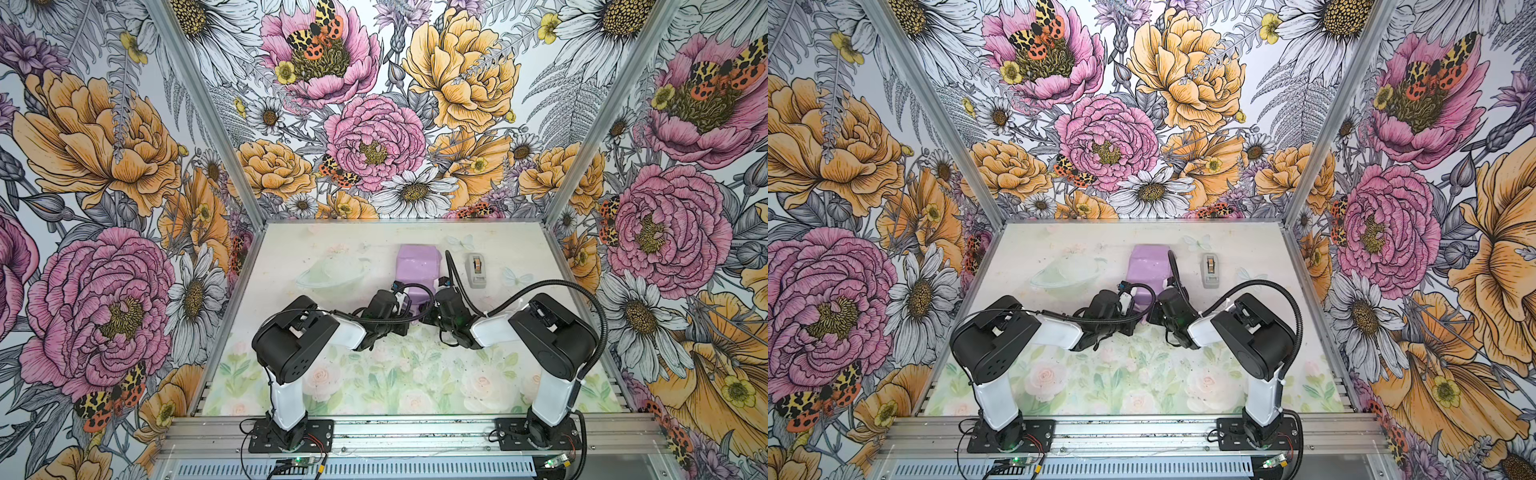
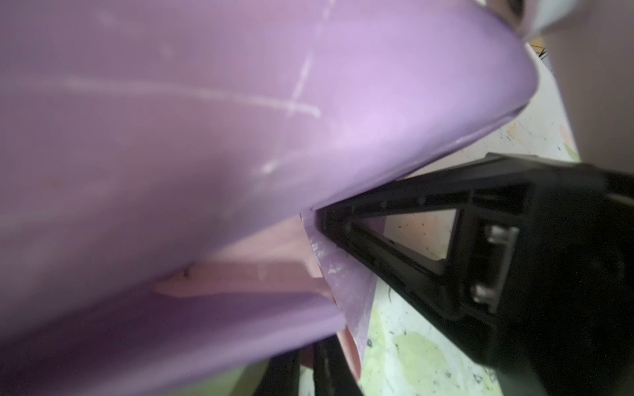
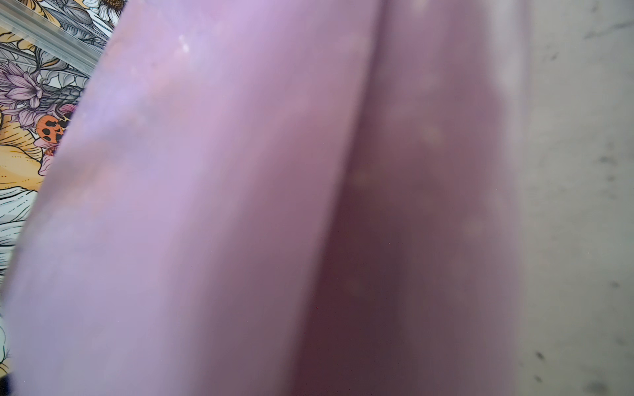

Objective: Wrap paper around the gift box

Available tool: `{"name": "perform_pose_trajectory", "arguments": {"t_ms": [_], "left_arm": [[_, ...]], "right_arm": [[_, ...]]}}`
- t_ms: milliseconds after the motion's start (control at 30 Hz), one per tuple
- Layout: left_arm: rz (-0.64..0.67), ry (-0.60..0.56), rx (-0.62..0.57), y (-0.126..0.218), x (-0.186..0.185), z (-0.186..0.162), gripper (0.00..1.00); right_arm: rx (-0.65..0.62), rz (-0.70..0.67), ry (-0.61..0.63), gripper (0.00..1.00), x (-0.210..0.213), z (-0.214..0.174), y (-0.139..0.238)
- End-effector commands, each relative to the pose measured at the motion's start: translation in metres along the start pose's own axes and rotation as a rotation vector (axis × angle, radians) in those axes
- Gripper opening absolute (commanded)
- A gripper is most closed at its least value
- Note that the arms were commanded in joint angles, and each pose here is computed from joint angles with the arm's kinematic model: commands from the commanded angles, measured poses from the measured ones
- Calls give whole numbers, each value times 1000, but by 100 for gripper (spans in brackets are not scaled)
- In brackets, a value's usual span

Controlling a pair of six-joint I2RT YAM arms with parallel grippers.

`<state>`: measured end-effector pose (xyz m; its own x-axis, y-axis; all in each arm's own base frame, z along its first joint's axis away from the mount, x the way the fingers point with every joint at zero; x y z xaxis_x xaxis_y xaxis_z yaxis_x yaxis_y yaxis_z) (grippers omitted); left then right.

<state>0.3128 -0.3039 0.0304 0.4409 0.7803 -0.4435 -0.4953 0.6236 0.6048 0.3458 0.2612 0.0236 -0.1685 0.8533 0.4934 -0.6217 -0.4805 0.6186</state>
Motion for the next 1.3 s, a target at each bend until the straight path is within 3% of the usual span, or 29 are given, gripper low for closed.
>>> {"name": "perform_pose_trajectory", "arguments": {"t_ms": [0,533,900,1267], "left_arm": [[35,4,152,6,12,-44,11],[74,44,44,-3,35,10,11],[38,19,35,-20,19,22,11],[114,45,22,-10,50,26,12]], "right_arm": [[100,-67,-2,6,-19,-28,2],[98,-69,-3,6,-19,-28,5],[103,-60,-2,6,-19,-30,4],[100,-66,0,6,-20,-30,6]]}}
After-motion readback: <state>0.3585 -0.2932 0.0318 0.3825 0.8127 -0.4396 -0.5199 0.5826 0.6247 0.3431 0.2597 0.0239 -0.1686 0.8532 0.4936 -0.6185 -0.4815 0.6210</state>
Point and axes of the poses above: each gripper's point midway between its finger pads, its own y axis back along the fingers, its own x axis along the line the jaws close on, z = x × y, the point moved 1 cm from there along y, back along the fingers, and after that the axes turned 6 degrees about y, right-handed, at the moved point
